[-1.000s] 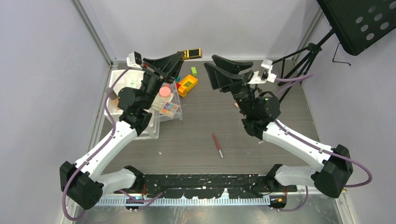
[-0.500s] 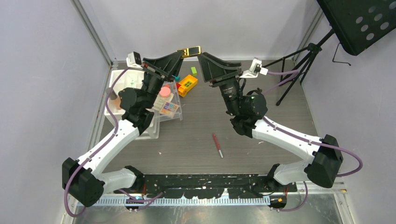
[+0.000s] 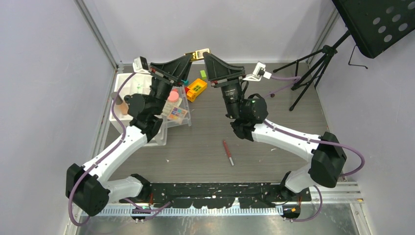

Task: Organize the makeup
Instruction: Place the lipstick in the storage box.

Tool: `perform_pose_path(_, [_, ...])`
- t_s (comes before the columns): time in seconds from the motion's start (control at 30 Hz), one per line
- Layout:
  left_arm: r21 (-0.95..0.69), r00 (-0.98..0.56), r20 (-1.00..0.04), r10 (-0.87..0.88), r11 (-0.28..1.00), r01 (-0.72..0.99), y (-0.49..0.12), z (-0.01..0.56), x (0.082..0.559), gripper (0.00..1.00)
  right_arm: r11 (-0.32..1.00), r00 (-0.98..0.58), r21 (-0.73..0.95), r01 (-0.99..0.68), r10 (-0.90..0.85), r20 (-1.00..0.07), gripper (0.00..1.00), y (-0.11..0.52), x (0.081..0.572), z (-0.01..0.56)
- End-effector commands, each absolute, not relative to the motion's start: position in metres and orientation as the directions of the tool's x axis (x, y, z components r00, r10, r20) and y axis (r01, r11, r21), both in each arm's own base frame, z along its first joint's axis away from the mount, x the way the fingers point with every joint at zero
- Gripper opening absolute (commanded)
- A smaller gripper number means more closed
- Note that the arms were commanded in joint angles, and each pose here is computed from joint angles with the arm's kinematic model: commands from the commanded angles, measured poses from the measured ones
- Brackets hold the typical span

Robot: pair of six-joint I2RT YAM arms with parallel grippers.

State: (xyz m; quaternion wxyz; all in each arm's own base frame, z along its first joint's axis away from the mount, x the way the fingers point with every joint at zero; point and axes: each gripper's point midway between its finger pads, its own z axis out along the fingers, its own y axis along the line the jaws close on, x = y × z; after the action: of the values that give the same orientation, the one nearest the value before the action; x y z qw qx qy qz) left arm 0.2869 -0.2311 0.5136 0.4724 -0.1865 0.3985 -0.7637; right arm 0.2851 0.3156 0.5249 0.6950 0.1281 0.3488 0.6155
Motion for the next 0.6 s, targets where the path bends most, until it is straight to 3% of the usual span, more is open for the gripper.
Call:
perform_pose_path(0.0, [-0.716,-0.476,-0.089,-0.875,-0.276,0.641,-0.224,0.533,0.270,0.00,0.163,0.024,0.610,-0.775,0.973,-0.231,0.33,0.305,0.280,0.545])
perform_pose_path(0.27, [-0.715,-0.480,-0.085,-0.873,-0.281,0.640,-0.226,0.530,0.272,0.00,0.171,0.037,0.611,-0.773,0.974,-0.225,0.27,0.310,0.281,0.544])
perform_pose_path(0.4, [-0.712,-0.489,-0.087,-0.868,-0.289,0.639,-0.228,0.527,0.273,0.00,0.178,0.047,0.619,-0.765,0.974,-0.222,0.05,0.312,0.285,0.541])
perform_pose_path(0.47, [-0.712,-0.491,-0.088,-0.867,-0.290,0.640,-0.228,0.526,0.272,0.00,0.192,0.062,0.625,-0.757,0.973,-0.223,0.01,0.311,0.287,0.540])
perform_pose_path(0.57, [-0.713,-0.487,-0.090,-0.869,-0.286,0.641,-0.228,0.525,0.272,0.12,0.210,0.080,0.625,-0.752,0.970,-0.230,0.01,0.309,0.288,0.540])
